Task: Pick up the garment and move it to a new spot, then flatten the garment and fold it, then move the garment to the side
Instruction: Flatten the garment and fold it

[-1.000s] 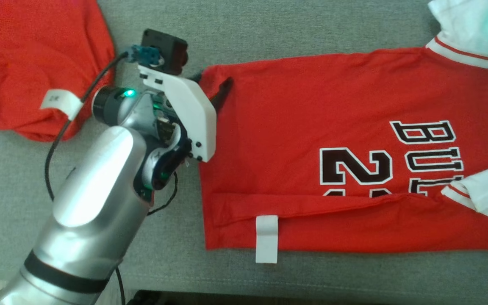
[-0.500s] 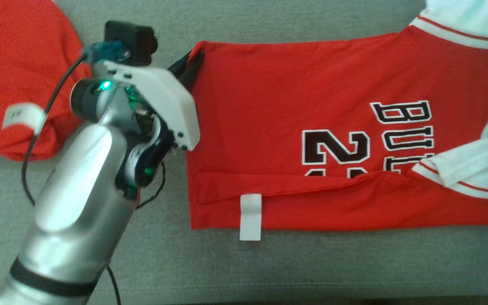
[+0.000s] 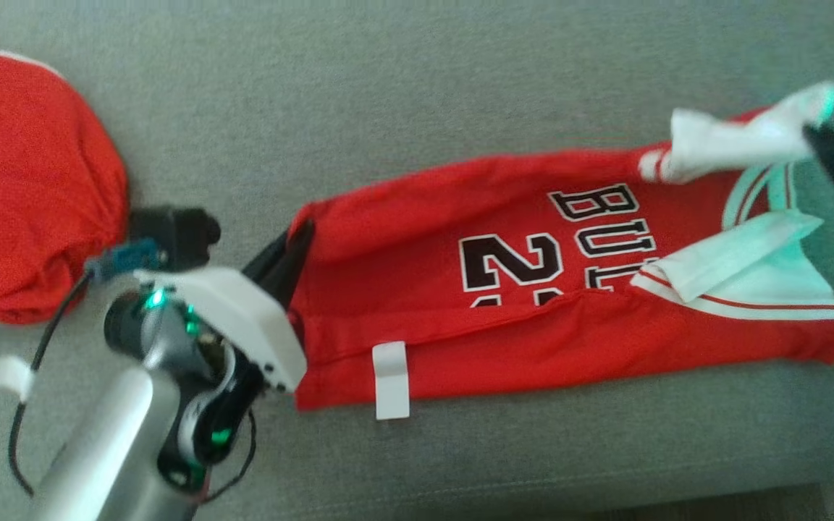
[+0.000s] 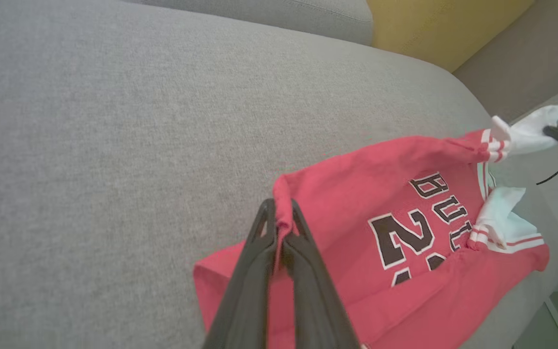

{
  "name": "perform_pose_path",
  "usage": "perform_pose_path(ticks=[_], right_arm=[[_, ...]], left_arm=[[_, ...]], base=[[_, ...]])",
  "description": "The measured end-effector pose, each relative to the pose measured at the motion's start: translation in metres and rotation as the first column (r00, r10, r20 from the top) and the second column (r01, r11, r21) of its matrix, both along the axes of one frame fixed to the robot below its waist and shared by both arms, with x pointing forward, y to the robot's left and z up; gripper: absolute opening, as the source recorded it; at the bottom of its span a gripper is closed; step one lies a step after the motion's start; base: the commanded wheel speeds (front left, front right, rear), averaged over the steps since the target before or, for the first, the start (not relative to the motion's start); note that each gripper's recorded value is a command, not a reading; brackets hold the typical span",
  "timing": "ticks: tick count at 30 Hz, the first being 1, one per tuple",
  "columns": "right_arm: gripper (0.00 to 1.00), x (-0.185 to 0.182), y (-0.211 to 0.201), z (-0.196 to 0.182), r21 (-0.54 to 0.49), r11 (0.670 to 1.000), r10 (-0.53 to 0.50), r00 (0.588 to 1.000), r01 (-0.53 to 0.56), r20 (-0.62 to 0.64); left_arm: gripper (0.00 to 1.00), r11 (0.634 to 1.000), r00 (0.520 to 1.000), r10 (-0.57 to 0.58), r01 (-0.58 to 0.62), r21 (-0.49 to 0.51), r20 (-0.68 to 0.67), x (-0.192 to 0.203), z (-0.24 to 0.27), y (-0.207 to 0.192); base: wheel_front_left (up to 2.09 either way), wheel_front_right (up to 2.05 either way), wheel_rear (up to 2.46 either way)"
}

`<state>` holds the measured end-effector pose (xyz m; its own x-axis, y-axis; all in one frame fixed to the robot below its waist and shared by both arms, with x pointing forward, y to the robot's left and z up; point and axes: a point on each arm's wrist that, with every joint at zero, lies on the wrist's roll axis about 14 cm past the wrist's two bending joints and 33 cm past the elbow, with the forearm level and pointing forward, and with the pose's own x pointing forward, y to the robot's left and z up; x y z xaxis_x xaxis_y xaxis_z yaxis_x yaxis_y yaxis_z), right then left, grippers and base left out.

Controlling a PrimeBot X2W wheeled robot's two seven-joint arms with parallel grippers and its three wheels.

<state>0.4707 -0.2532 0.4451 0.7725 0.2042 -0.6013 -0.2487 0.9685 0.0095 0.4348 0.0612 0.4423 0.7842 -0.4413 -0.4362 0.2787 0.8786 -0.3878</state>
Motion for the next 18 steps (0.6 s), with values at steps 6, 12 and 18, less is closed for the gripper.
perform_pose_path(ticks=[6, 12, 18], right_arm=[[0.00, -0.054, -0.009, -0.013, 0.002, 0.999, -0.037, 0.996, 0.037, -0.084], [1.00, -0.083, -0.006, -0.031, -0.033, 0.999, -0.025, 0.985, 0.019, -0.172], [1.00, -0.076, -0.029, -0.016, -0.014, 0.992, -0.126, 0.981, 0.125, -0.148]], left_arm=[[0.00, 0.999, 0.999, 0.016, -0.018, -0.036, -0.047, -0.030, -0.006, 0.001], [1.00, 0.999, 0.995, 0.022, -0.018, 0.041, -0.098, -0.054, -0.028, 0.014], [1.00, 0.974, 0.978, 0.165, -0.182, 0.135, 0.126, -0.043, -0.015, 0.041]], base=[[0.00, 0.00, 0.00], [0.00, 0.00, 0.00], [0.00, 0.00, 0.00]])
